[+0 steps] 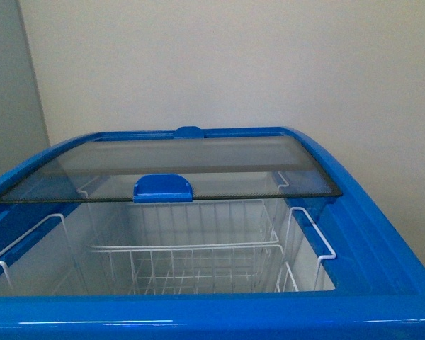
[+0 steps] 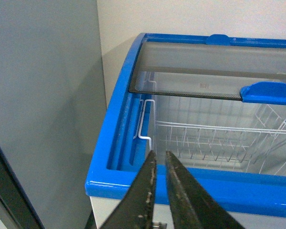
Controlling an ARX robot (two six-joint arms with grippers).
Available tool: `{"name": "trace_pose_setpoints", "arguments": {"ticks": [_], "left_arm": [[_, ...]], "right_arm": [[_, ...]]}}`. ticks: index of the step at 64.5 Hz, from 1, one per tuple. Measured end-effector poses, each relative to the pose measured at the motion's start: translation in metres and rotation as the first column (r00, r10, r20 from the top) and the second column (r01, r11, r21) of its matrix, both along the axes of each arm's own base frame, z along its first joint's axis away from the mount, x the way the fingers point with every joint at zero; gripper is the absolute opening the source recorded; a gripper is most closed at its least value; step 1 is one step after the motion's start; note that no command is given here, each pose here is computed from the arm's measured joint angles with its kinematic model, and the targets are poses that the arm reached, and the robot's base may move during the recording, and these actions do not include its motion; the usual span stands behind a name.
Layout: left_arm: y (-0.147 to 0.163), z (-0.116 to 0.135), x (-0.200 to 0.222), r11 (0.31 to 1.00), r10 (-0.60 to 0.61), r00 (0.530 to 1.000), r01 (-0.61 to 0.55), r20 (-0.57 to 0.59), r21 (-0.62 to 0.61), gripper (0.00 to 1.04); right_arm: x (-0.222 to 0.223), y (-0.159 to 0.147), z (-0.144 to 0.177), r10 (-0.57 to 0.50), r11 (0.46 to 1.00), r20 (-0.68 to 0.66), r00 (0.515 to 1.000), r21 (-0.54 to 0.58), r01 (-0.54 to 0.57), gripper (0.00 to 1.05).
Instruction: Put drink in fridge
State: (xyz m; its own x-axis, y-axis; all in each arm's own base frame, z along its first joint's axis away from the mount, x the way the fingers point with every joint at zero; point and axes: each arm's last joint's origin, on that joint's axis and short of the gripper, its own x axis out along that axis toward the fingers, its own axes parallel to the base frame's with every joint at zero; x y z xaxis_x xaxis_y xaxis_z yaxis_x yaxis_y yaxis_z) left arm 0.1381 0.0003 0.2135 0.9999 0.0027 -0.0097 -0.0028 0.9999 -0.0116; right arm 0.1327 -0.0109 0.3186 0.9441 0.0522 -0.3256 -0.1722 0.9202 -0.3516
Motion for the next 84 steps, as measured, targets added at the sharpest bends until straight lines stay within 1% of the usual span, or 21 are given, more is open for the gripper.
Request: {"name": "trace_pose_setpoints", "arguments": {"ticks": [1, 2, 5, 6, 8, 11, 15, 18, 19, 20, 21, 24, 27, 31, 37, 42, 56, 64, 75, 82, 84], "left_arm": [[0.000, -0.001, 0.000, 1.000, 0.000, 1.000, 0.000, 0.001, 0.000, 0.03], [0.000, -0.001, -0.001, 1.000, 0.000, 1.000, 0.000, 0.002, -0.002, 0.02], [0.000, -0.004, -0.003, 1.000, -0.001, 1.000, 0.001, 0.003, 0.002, 0.03], [0.000, -0.005, -0.003, 1.000, -0.001, 1.000, 0.001, 0.003, 0.003, 0.03], [0.000, -0.008, -0.005, 1.000, -0.003, 1.000, 0.003, 0.003, 0.003, 0.03], [0.000, -0.012, -0.007, 1.000, -0.002, 1.000, 0.002, 0.004, 0.003, 0.03], [0.000, -0.016, -0.010, 1.000, -0.001, 1.000, 0.001, 0.008, 0.003, 0.03], [0.000, -0.019, -0.011, 1.000, -0.002, 1.000, 0.002, 0.010, 0.003, 0.03], [0.000, -0.019, -0.012, 1.000, -0.002, 1.000, 0.002, 0.010, 0.003, 0.03], [0.000, -0.019, -0.012, 1.000, -0.002, 1.000, 0.002, 0.010, 0.003, 0.03], [0.000, -0.020, -0.013, 1.000, -0.002, 1.000, 0.002, 0.010, 0.003, 0.03], [0.000, -0.022, -0.014, 1.000, -0.002, 1.000, 0.002, 0.011, 0.003, 0.03], [0.000, -0.024, -0.016, 1.000, -0.002, 1.000, 0.002, 0.011, 0.003, 0.03], [0.000, -0.028, -0.018, 1.000, -0.002, 1.000, 0.002, 0.009, 0.003, 0.03], [0.000, -0.030, -0.019, 1.000, -0.002, 1.000, 0.002, 0.010, 0.003, 0.03], [0.000, -0.032, -0.021, 1.000, -0.002, 1.000, 0.002, 0.009, 0.003, 0.03], [0.000, -0.036, -0.025, 1.000, -0.002, 1.000, 0.002, 0.011, 0.003, 0.03], [0.000, -0.042, -0.027, 1.000, -0.002, 1.000, 0.001, 0.023, 0.003, 0.03], [0.000, -0.042, -0.029, 1.000, -0.001, 1.000, 0.001, 0.027, 0.003, 0.03], [0.000, -0.047, -0.036, 1.000, -0.002, 1.000, 0.002, -0.009, 0.004, 0.03], [0.000, -0.047, -0.039, 1.000, -0.002, 1.000, 0.002, -0.002, 0.004, 0.03]], "right_arm": [[0.005, 0.001, 0.002, 0.019, 0.999, 0.003, 1.000, -0.044, -0.018, 0.36], [0.008, 0.001, 0.004, 0.027, 0.998, 0.005, 1.000, -0.053, -0.027, 0.36], [0.019, 0.004, 0.008, 0.086, 0.987, 0.007, 0.996, -0.136, -0.084, 0.36], [0.021, 0.005, 0.009, 0.098, 0.985, 0.007, 0.995, -0.145, -0.096, 0.36], [0.033, 0.010, 0.013, 0.163, 0.960, -0.003, 0.987, -0.229, -0.159, 0.36], [0.044, 0.015, 0.018, 0.223, 0.928, -0.020, 0.975, -0.303, -0.219, 0.36], [0.070, 0.031, 0.021, 0.334, 0.844, -0.077, 0.939, -0.419, -0.335, 0.36], [0.082, 0.039, 0.019, 0.382, 0.789, -0.115, 0.917, -0.476, -0.388, 0.36], [0.088, 0.044, 0.018, 0.405, 0.758, -0.134, 0.904, -0.504, -0.414, 0.36], [0.091, 0.046, 0.018, 0.415, 0.744, -0.143, 0.898, -0.515, -0.426, 0.36], [0.096, 0.051, 0.017, 0.434, 0.717, -0.161, 0.887, -0.535, -0.448, 0.36], [0.104, 0.059, 0.015, 0.455, 0.682, -0.185, 0.871, -0.557, -0.474, 0.36], [0.120, 0.074, 0.012, 0.483, 0.627, -0.221, 0.847, -0.588, -0.511, 0.36], [0.138, 0.093, 0.009, 0.510, 0.589, -0.244, 0.825, -0.599, -0.542, 0.36], [0.156, 0.116, 0.001, 0.536, 0.563, -0.258, 0.804, -0.600, -0.568, 0.36], [0.170, 0.134, -0.008, 0.553, 0.556, -0.262, 0.791, -0.590, -0.585, 0.36], [0.199, 0.167, -0.041, 0.569, 0.539, -0.285, 0.771, -0.579, -0.612, 0.36], [0.212, 0.177, -0.057, 0.561, 0.543, -0.307, 0.769, -0.565, -0.621, 0.36], [0.226, 0.183, -0.074, 0.548, 0.545, -0.329, 0.769, -0.557, -0.627, 0.36], [0.238, 0.183, -0.080, 0.529, 0.553, -0.326, 0.783, -0.568, -0.610, 0.36], [0.242, 0.183, -0.082, 0.524, 0.556, -0.319, 0.790, -0.575, -0.600, 0.36]]}}
